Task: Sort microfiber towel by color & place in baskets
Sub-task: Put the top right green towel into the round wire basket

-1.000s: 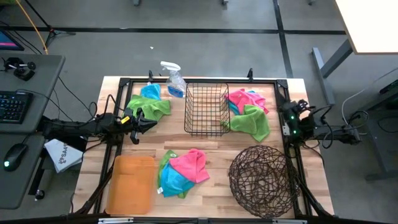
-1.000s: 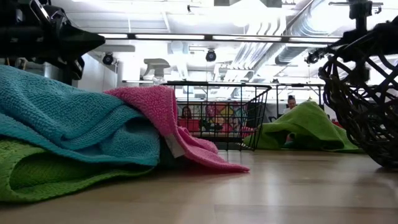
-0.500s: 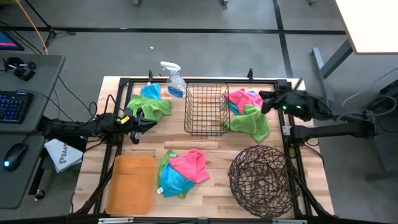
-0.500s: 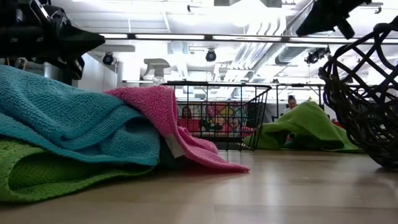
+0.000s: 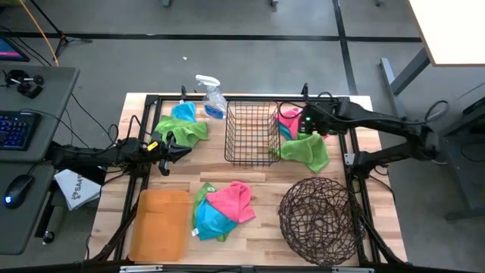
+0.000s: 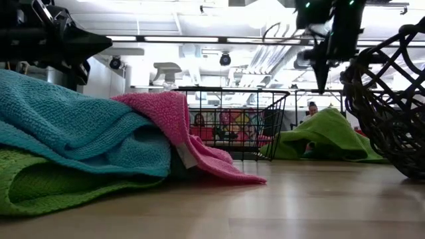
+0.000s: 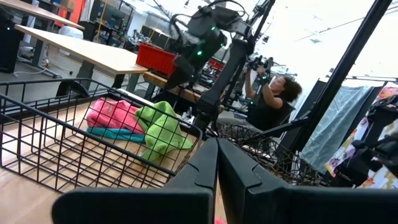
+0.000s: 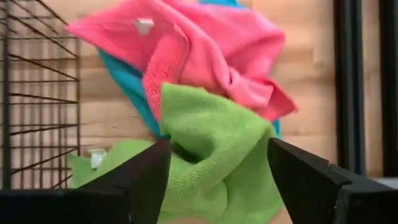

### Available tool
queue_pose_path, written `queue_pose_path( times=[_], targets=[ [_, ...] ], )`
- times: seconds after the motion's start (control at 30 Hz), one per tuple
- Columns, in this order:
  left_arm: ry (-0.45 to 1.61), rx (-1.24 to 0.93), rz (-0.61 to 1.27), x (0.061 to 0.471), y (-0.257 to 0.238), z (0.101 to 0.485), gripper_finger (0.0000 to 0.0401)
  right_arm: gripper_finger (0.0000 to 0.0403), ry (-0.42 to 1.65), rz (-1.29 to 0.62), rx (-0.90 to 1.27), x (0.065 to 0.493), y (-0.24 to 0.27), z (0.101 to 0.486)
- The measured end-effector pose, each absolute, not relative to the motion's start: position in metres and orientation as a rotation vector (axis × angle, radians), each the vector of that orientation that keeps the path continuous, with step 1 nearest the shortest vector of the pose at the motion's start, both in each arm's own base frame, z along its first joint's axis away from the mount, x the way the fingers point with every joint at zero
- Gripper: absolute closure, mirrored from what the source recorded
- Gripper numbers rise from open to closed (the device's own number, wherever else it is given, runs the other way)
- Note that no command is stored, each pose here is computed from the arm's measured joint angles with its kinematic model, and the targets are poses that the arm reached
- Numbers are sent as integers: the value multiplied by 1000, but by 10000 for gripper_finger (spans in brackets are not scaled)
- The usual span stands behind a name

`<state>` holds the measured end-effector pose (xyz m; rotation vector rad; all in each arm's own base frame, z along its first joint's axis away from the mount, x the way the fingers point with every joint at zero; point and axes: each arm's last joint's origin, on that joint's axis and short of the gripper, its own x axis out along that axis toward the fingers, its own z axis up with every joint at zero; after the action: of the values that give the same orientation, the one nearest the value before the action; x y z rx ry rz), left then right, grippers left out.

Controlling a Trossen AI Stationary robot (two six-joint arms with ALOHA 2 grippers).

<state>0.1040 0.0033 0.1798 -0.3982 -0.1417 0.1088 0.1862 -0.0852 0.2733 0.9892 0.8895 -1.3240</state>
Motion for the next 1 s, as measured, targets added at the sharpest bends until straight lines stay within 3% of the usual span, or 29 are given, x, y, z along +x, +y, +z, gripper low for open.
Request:
queue_pose_path(
  times=[0.23,0.7,0.83,0.97,1.0],
  targets=[
    [-142,-398,109,104,3,180,401,137,982,-1350,1062,202,-86,254],
    [-142,-398,109,104,3,180,401,148,1126,-1416,958,219,-93,225],
    [-142,-399,109,104,3,180,401,216,1215,-1400,892,221,-88,220],
    [-142,-398,109,104,3,180,401,361,1301,-1410,757,215,-78,222],
    [-142,-398,109,104,3,180,401,381,1306,-1409,723,213,-74,225]
  ],
)
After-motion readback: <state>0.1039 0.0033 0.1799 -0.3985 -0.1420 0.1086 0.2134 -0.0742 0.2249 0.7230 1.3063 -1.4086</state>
